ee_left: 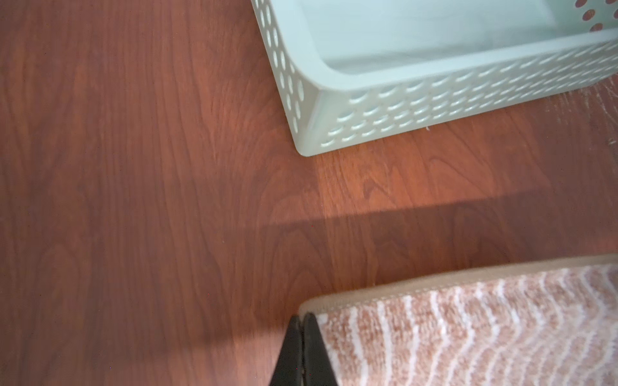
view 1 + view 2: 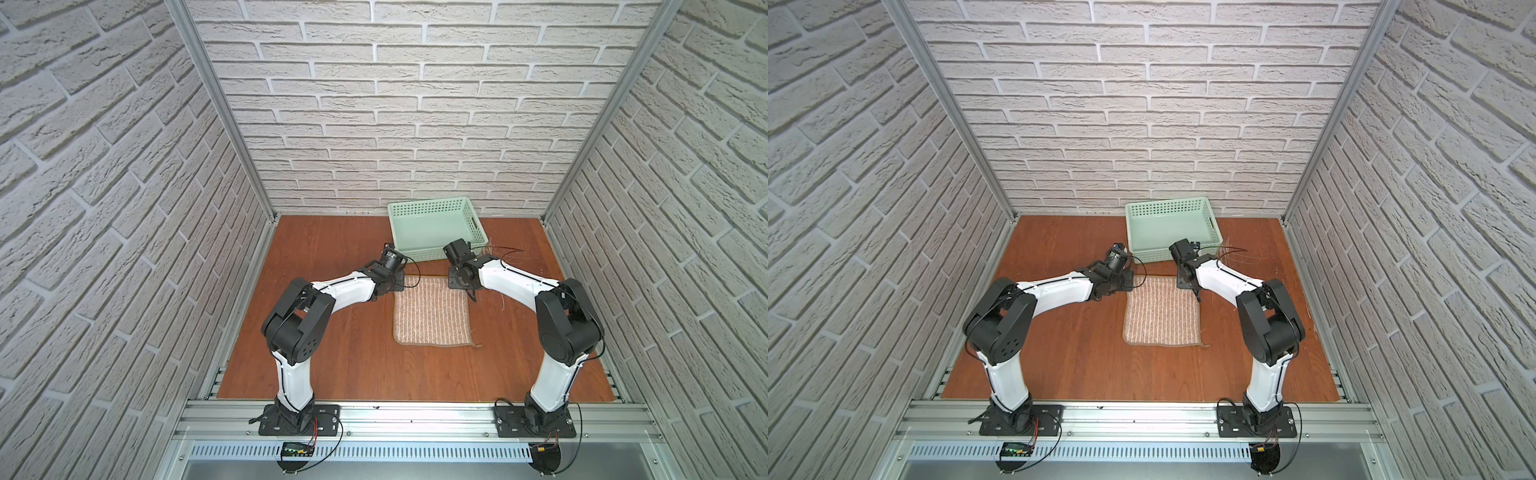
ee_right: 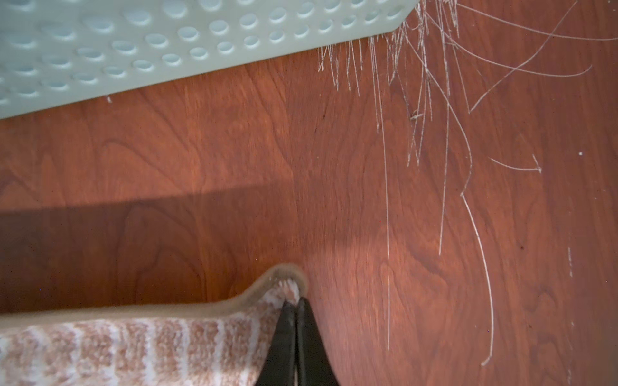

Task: Fold the square dishcloth
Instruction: Flatten out the cleaning item at the center of the board.

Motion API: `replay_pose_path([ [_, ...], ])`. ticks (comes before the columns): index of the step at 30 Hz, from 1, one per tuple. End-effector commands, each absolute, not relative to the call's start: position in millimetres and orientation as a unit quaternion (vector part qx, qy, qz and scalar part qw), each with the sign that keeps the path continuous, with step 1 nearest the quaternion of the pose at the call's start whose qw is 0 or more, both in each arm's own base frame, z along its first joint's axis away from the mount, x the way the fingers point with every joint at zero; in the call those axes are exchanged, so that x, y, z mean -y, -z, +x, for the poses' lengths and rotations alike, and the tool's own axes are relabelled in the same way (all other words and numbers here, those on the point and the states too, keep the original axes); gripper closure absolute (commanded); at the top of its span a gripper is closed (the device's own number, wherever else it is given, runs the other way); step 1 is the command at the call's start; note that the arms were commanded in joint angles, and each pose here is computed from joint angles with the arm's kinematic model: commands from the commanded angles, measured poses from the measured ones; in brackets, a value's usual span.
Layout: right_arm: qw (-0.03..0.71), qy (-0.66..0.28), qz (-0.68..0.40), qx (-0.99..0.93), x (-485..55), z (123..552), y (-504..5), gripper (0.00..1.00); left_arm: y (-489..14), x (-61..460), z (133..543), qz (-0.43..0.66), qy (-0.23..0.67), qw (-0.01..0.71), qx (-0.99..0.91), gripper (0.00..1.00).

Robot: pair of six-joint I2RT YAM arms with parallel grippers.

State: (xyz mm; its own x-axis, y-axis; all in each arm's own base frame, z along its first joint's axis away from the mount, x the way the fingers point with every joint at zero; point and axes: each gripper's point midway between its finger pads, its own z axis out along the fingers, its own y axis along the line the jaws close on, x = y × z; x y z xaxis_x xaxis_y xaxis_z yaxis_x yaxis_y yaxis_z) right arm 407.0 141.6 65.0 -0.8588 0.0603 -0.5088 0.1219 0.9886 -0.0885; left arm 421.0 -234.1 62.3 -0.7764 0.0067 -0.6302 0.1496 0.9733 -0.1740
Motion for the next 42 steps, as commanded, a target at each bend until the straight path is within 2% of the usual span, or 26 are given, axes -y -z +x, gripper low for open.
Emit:
replay_pose_path([
  [1, 0.281, 0.072, 0.043, -0.956, -135, 423, -71, 0.96, -62, 230, 439, 0.042, 0.110, 0.348, -0.930, 1.00],
  [4, 0.269, 0.078, 0.044, -0.959, -130, 428, -63, 0.87, -50, 229, 441, 0.042, 0.109, 0.328, -0.937, 1.00],
  [5, 0.262, 0.077, 0.044, -0.961, -129, 429, -60, 0.81, -48, 231, 441, 0.044, 0.113, 0.322, -0.939, 1.00],
  [8, 0.253, 0.071, 0.041, -0.964, -129, 429, -59, 0.72, -41, 233, 440, 0.045, 0.127, 0.307, -0.942, 0.87],
  [12, 0.252, 0.061, 0.028, -0.965, -132, 430, -67, 0.70, -38, 235, 439, 0.048, 0.139, 0.297, -0.943, 0.66],
  [15, 0.252, 0.051, 0.015, -0.966, -135, 433, -73, 0.70, -39, 235, 441, 0.052, 0.146, 0.294, -0.943, 0.61],
  [20, 0.236, 0.034, 0.007, -0.971, -135, 441, -69, 0.71, -35, 238, 442, 0.061, 0.165, 0.274, -0.946, 0.60],
  [25, 0.214, 0.021, 0.008, -0.977, -136, 447, -51, 0.71, -30, 245, 441, 0.079, 0.180, 0.254, -0.947, 0.67],
  [38, 0.182, 0.004, 0.030, -0.983, -125, 443, -22, 0.71, -28, 247, 436, 0.094, 0.197, 0.234, -0.947, 0.69],
  [42, 0.175, 0.000, 0.034, -0.984, -124, 442, -16, 0.75, -27, 247, 436, 0.092, 0.199, 0.232, -0.948, 0.79],
])
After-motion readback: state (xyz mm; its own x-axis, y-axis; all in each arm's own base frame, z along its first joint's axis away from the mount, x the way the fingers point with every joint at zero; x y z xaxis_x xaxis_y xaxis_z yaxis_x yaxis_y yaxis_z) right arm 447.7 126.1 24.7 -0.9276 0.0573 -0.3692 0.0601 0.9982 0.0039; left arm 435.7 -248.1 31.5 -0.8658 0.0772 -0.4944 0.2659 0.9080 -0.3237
